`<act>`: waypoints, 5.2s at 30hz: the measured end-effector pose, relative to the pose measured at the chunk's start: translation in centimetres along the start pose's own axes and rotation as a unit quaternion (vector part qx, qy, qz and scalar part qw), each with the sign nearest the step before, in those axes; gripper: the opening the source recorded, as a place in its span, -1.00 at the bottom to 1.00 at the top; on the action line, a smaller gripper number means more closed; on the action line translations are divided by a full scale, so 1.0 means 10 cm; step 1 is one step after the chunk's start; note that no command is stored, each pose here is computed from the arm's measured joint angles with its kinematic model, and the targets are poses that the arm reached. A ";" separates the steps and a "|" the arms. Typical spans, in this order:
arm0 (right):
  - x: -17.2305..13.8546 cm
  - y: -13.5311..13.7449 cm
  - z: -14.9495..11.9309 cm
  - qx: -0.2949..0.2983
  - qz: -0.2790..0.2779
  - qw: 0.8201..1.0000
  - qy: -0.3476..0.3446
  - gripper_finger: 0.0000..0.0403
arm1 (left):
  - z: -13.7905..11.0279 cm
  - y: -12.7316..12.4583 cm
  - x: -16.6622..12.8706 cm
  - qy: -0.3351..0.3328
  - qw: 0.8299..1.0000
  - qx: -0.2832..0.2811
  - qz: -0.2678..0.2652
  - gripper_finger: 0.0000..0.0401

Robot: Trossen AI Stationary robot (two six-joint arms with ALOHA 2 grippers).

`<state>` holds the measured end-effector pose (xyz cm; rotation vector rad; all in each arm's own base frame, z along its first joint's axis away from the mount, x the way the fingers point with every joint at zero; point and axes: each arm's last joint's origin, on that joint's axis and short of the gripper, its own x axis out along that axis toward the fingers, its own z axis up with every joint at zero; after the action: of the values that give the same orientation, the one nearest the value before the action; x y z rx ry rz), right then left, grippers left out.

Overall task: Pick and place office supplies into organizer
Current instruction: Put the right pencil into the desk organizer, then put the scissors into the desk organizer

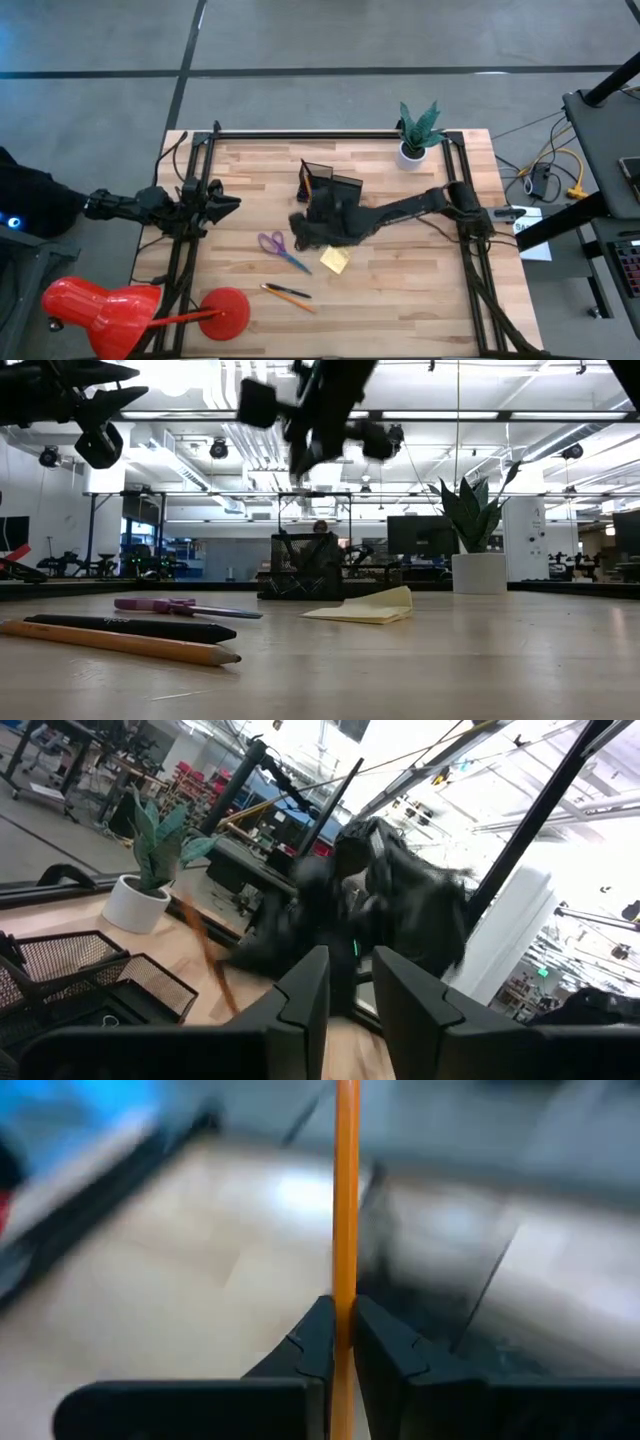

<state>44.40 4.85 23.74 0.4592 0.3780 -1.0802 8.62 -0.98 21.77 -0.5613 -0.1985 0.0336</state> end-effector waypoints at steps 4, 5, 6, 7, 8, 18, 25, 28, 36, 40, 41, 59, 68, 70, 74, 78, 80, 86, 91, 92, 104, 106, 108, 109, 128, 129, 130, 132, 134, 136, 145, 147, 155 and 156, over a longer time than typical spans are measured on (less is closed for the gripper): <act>0.05 -0.11 0.55 -0.042 -0.040 0.995 -0.086 -0.89 | 0.00 0.00 0.00 -0.001 1.000 0.000 0.000 -0.67; 0.09 -0.15 0.67 -0.049 -0.044 0.994 -0.091 -0.89 | 0.00 0.00 0.00 -0.001 1.000 0.000 0.000 -0.67; 0.15 -0.17 0.75 -0.056 -0.043 0.993 -0.092 -0.89 | 0.00 0.00 0.00 0.000 1.000 0.001 0.000 -0.67; 0.24 -0.19 0.81 -0.062 -0.039 0.993 -0.092 -0.89 | 0.00 0.00 0.00 -0.001 1.000 0.003 0.000 -0.67; 0.32 -0.19 0.86 -0.072 -0.033 0.992 -0.095 -0.89 | 0.00 0.00 0.00 0.000 1.000 0.004 0.000 -0.67; 0.87 -0.13 0.97 -0.141 -0.003 0.970 -0.198 -0.89 | -0.01 0.01 0.00 0.001 1.000 0.006 0.004 -0.67; 1.07 -0.23 0.62 -0.137 -0.010 0.974 -0.178 -0.89 | -0.02 0.01 0.00 0.005 1.000 0.019 0.007 -0.67; 1.12 -0.31 0.49 -0.108 -0.020 0.974 -0.197 -0.89 | -0.03 0.02 0.01 0.002 1.000 0.020 0.017 -0.67; 1.18 -0.47 0.23 -0.095 -0.034 0.974 -0.201 -0.89 | -0.03 0.03 0.01 -0.004 0.999 0.020 0.031 -0.67; 1.17 -0.51 0.09 -0.107 -0.033 0.975 -0.192 -0.89 | -0.03 0.03 0.01 -0.004 0.999 0.020 0.033 -0.67; 1.16 -0.51 0.06 -0.112 -0.032 0.975 -0.190 -0.89 | -0.03 0.04 0.01 -0.002 0.999 0.020 0.034 -0.67; 1.11 -0.59 -0.26 -0.225 -0.052 0.963 -0.137 -0.71 | -0.06 0.07 0.00 0.009 0.997 -0.010 0.071 -0.67; 0.84 -0.41 -0.39 -0.283 -0.021 0.949 -0.136 -0.48 | -0.06 0.07 0.00 0.009 0.997 -0.010 0.070 -0.67; 0.71 -0.34 -0.41 -0.288 -0.006 0.948 -0.136 -0.44 | -0.06 0.07 0.00 0.009 0.997 -0.007 0.070 -0.67; 0.45 -0.20 -0.39 -0.220 0.113 0.967 -0.059 -0.38 | -0.07 0.07 0.00 0.011 0.998 -0.006 0.069 -0.67; 0.42 -0.10 -0.44 -0.117 0.247 0.955 0.115 -0.35 | -0.09 0.08 0.00 0.015 0.998 -0.005 0.068 -0.67; 0.44 -0.04 -0.53 -0.140 0.280 0.939 0.144 -0.33 | -0.10 0.09 0.00 0.021 0.997 -0.003 0.070 -0.67; 0.38 0.29 -0.69 -0.239 0.368 0.885 0.155 -0.29 | -0.14 0.08 0.00 0.063 0.997 -0.005 0.036 -0.67; 0.63 0.42 -0.63 -0.207 0.313 0.908 0.186 -0.29 | -0.18 0.07 -0.01 0.101 0.994 -0.042 0.001 -0.67; 0.67 0.46 -0.62 -0.215 0.311 0.907 0.185 -0.29 | -0.19 0.07 -0.01 0.108 0.993 -0.044 -0.002 -0.67; 0.77 0.80 -0.80 -0.276 0.231 0.912 0.195 -0.22 | 0.12 -0.10 -0.05 0.070 0.996 -0.012 -0.047 -0.67; 0.77 0.82 -0.83 -0.262 0.233 0.914 0.203 -0.22 | 0.15 -0.11 -0.06 0.066 0.997 -0.003 -0.049 -0.67; 0.79 0.82 -0.87 -0.256 0.228 0.916 0.208 -0.22 | 0.17 -0.12 -0.06 0.063 0.997 -0.003 -0.050 -0.67; 0.80 0.82 -0.86 -0.256 0.226 0.917 0.206 -0.22 | 0.17 -0.13 -0.07 0.062 0.997 -0.003 -0.051 -0.67; 0.85 0.73 -1.06 -0.285 0.220 0.909 0.212 -0.28 | 0.18 -0.13 -0.07 0.061 0.997 -0.003 -0.051 -0.67; 0.85 0.73 -1.08 -0.291 0.222 0.907 0.210 -0.29 | 0.18 -0.13 -0.07 0.062 0.997 -0.003 -0.051 -0.67; 0.85 0.72 -1.08 -0.301 0.222 0.904 0.209 -0.30 | 0.18 -0.13 -0.07 0.061 0.997 -0.003 -0.051 -0.67; 0.84 0.70 -1.08 -0.325 0.221 0.895 0.210 -0.33 | 0.18 -0.13 -0.07 0.061 0.997 -0.003 -0.052 -0.67; 0.83 0.69 -1.08 -0.346 0.216 0.888 0.212 -0.36 | 0.18 -0.13 -0.07 0.060 0.997 -0.004 -0.051 -0.67; 0.83 0.65 -1.08 -0.355 0.202 0.885 0.226 -0.39 | 0.18 -0.13 -0.07 0.060 0.997 -0.004 -0.052 -0.67; 0.90 0.56 -1.07 -0.302 0.174 0.896 0.275 -0.56 | 0.18 -0.13 -0.07 0.060 0.997 -0.004 -0.052 -0.67; 0.91 0.56 -1.06 -0.299 0.175 0.896 0.279 -0.59 | 0.18 -0.13 -0.07 0.060 0.997 -0.004 -0.052 -0.67; 0.93 0.54 -1.05 -0.305 0.175 0.894 0.279 -0.62 | 0.20 -0.14 -0.07 0.056 0.997 -0.005 -0.054 -0.67; 0.94 0.54 -1.05 -0.304 0.174 0.894 0.278 -0.63 | 0.20 -0.14 -0.07 0.056 0.997 -0.005 -0.054 -0.67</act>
<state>52.53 5.53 11.03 0.2458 1.0627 -0.4175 7.48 -1.17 24.09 -0.5597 -0.1193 -0.1040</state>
